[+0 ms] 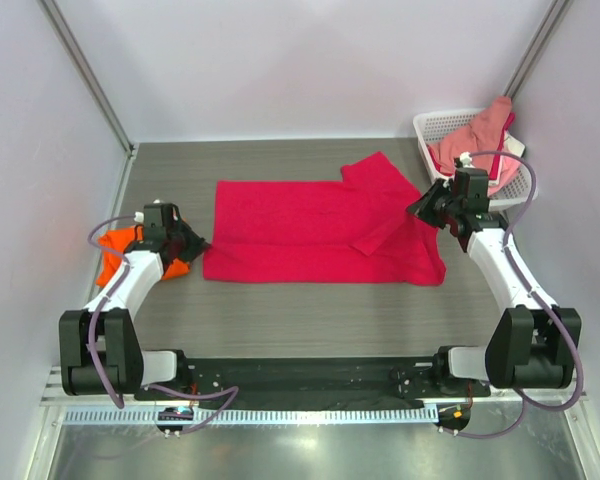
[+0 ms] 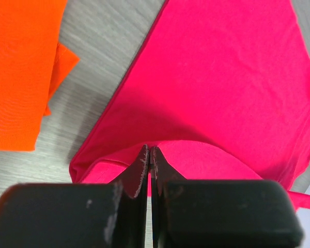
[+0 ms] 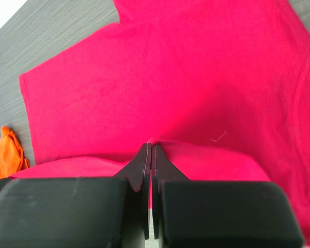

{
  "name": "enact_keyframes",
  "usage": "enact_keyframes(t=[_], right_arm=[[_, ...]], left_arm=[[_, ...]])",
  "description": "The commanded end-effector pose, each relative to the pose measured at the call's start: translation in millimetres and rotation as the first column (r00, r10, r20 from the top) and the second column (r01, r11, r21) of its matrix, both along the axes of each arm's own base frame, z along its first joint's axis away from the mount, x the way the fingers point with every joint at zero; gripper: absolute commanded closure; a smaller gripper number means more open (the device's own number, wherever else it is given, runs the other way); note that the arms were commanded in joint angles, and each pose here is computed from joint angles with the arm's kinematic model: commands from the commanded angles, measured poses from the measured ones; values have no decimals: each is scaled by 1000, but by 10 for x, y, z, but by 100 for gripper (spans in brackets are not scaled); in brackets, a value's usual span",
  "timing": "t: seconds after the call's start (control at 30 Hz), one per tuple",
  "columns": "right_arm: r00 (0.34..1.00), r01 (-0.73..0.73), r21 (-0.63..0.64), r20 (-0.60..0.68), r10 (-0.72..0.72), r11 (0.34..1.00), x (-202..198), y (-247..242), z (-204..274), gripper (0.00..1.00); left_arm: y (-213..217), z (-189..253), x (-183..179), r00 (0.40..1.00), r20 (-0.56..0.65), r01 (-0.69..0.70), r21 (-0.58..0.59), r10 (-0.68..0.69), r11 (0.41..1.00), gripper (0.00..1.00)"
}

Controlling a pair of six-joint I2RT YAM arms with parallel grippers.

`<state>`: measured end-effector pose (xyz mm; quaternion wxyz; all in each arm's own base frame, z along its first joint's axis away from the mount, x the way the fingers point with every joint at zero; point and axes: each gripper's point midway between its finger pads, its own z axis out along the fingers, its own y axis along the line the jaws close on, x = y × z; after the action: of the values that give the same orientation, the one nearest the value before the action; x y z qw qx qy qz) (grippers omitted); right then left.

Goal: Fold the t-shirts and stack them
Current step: Fold the tshirt

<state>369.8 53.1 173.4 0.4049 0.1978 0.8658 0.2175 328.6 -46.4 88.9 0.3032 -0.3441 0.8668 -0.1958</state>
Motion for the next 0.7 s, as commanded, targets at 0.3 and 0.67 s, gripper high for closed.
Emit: enact_keyframes(t=[0.3, 0.67], right_arm=[[998, -6, -38, 60, 8, 999, 320, -44, 151, 99], [996, 66, -56, 67, -63, 996, 350, -226, 171, 99]], left_arm=[[65, 274, 429, 995, 104, -12, 54, 7, 998, 100], [-76, 38, 562, 998, 41, 41, 62, -44, 997, 100]])
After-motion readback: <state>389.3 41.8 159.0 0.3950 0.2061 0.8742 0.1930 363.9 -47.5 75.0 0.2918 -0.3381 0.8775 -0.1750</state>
